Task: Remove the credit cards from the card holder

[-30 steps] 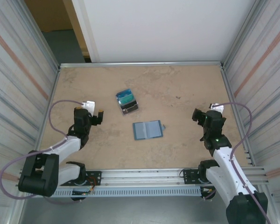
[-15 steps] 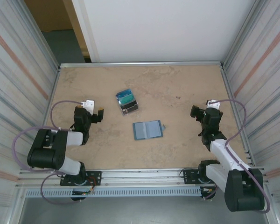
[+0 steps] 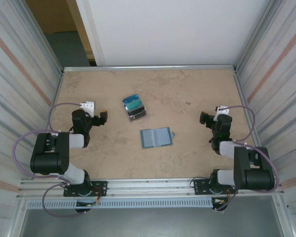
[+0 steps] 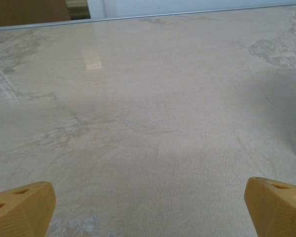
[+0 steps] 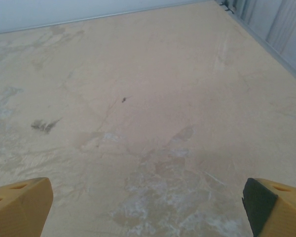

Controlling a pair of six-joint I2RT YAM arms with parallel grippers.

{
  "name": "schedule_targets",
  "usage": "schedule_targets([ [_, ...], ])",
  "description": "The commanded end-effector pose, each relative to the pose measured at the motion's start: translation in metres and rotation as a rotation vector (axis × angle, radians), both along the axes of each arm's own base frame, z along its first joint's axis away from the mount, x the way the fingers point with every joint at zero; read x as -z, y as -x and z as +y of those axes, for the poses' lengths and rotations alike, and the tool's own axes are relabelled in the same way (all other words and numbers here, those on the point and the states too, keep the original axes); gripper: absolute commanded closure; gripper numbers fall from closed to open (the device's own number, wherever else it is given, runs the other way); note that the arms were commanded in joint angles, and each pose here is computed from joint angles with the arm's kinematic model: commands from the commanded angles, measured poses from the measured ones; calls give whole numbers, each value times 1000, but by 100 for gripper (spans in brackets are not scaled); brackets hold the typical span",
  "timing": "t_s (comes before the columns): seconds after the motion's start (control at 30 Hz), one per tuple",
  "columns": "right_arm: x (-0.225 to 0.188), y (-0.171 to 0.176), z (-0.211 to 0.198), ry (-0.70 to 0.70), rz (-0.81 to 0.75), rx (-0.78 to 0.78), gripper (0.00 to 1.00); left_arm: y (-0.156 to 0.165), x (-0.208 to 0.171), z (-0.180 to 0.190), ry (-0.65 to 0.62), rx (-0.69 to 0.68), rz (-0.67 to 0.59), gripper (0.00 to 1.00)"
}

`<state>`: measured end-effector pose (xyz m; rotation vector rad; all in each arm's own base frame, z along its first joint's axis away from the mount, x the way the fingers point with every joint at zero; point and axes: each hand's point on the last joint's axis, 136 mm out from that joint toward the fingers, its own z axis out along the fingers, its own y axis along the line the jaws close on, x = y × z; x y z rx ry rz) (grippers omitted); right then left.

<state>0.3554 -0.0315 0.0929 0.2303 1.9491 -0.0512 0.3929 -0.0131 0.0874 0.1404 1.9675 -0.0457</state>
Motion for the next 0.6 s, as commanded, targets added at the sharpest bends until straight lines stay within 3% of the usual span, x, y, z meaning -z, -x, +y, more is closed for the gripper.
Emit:
schedule_targets([
  [0.0,-14,-18,9,-8,-82,-76,1,-2,-4,-5,16,19,-7,1],
  [0.3,9,-40,12,-47,4,-124,1,-2,-4,-5,15,19,-7,1],
  [0.57,12,-40,17,-31,25,-143,1,-2,-4,-6,13,19,-7,1],
])
